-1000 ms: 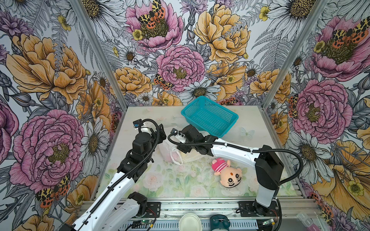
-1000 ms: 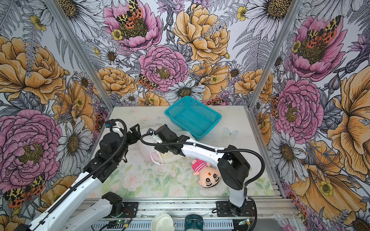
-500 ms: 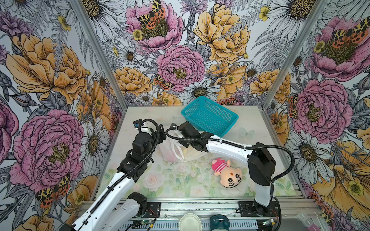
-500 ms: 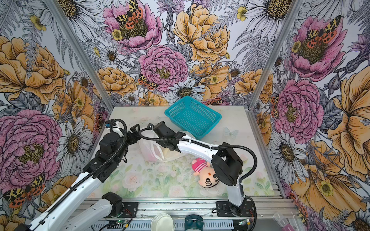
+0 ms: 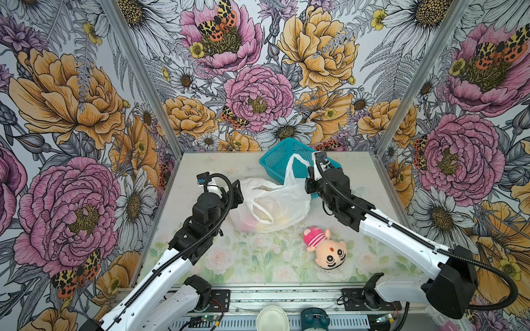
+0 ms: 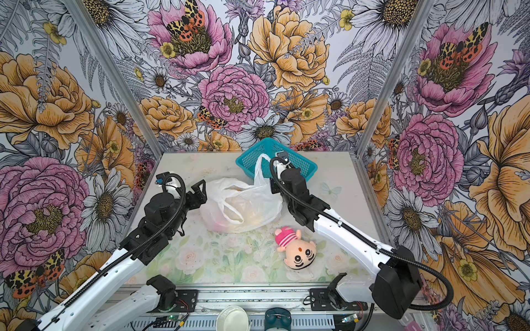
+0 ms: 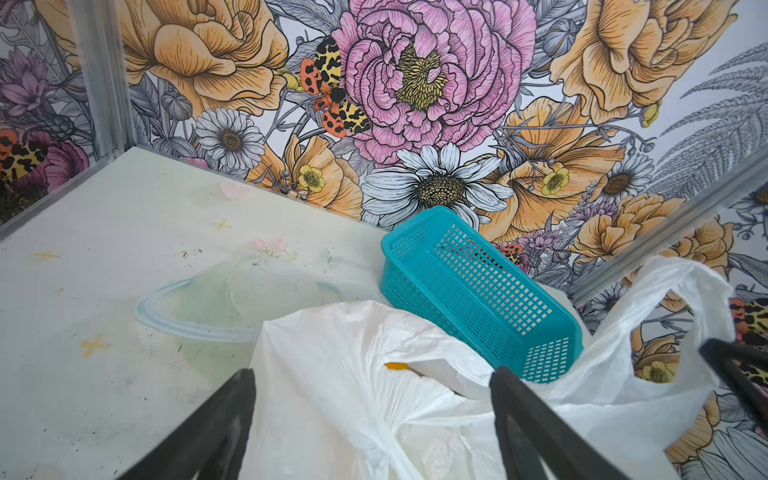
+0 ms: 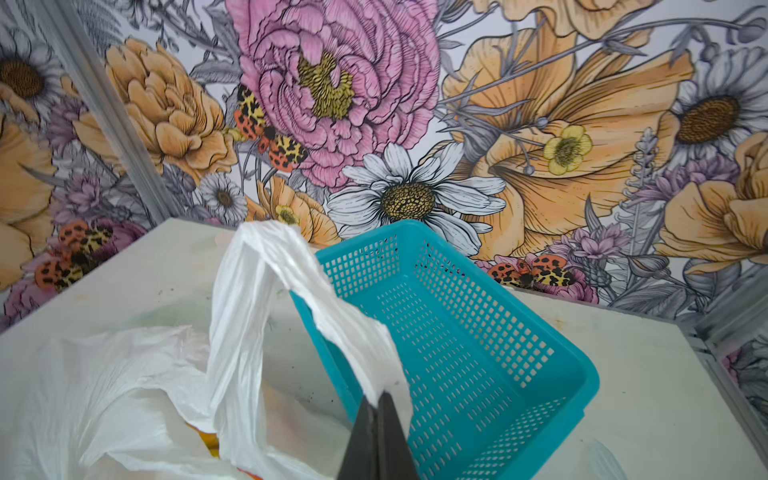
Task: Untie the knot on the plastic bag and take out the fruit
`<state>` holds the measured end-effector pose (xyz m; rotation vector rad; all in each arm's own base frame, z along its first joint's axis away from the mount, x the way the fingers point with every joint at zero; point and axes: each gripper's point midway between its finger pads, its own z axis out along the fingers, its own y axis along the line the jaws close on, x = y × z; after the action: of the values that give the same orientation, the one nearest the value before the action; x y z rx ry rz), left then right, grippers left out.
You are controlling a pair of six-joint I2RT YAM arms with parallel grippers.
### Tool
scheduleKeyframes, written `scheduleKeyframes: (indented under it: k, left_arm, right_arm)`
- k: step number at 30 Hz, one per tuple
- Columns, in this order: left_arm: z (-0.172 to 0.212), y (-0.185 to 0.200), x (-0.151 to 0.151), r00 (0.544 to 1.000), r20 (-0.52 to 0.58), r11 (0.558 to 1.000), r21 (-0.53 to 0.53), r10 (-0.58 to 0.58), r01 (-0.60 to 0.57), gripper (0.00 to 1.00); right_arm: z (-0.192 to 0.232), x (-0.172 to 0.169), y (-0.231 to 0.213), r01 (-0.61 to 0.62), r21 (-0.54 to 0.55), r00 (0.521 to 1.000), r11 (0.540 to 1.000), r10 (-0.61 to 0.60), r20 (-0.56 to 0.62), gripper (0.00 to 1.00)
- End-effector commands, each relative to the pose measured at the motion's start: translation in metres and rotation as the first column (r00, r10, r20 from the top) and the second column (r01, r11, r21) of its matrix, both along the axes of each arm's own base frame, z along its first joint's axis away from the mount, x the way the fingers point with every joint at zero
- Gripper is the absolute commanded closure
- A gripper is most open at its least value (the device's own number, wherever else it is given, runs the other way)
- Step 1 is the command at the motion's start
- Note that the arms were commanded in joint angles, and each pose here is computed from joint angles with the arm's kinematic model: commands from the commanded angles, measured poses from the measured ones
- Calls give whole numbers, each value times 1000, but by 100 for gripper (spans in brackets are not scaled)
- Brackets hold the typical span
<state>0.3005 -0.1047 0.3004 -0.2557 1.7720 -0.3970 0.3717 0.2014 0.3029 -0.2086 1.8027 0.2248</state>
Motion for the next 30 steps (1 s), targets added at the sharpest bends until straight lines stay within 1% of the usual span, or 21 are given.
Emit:
scheduleKeyframes:
  k: [1, 4, 6, 8, 9, 12, 13, 16, 19, 21, 27, 30]
  left_arm:
    - [21, -10, -10, 999, 29, 999, 39, -26, 24, 11]
    - [17, -28, -24, 996, -11, 992, 88, -91, 92, 11]
    - [10, -38, -33, 992, -32, 984, 128, -124, 127, 11]
    - [3, -46, -42, 987, -45, 971, 180, -152, 157, 11]
    - [1, -48, -44, 986, -48, 966, 202, -157, 164, 10]
    - [-7, -56, -51, 981, -51, 947, 256, -187, 194, 3]
    - [-9, -61, -53, 978, -53, 937, 279, -203, 210, 2]
    - [-13, -79, -61, 970, -26, 896, 378, -240, 232, 1]
    - [-10, -88, -58, 979, 12, 866, 470, -201, 172, 1]
    - [-9, -94, -52, 983, 6, 846, 509, -185, 156, 1]
    - [-16, -130, -42, 968, -45, 759, 613, -245, 220, 1]
    - [-21, -132, -32, 977, -72, 725, 659, -202, 199, 1]
  right_arm:
    - [-8, 2, -17, 64, 153, 998, 986, -59, -34, 100]
    - [-17, 9, -41, 121, 207, 991, 971, -106, -84, 100]
    - [-21, 13, -46, 130, 234, 988, 964, -107, -108, 100]
    - [-24, 17, -49, 142, 234, 986, 962, -117, -119, 100]
    - [-25, 18, -50, 151, 234, 985, 960, -126, -120, 100]
    - [-28, 22, -59, 189, 233, 978, 954, -163, -127, 100]
    - [-26, 24, -63, 200, 238, 977, 951, -174, -127, 100]
    - [-28, 27, -74, 228, 232, 970, 946, -198, -143, 100]
    - [-28, 25, -79, 228, 242, 970, 943, -197, -145, 100]
    - [-26, 24, -80, 226, 246, 970, 942, -196, -142, 100]
    - [-19, 21, -85, 222, 257, 972, 940, -194, -131, 100]
    - [-18, 19, -88, 222, 267, 972, 938, -193, -132, 100]
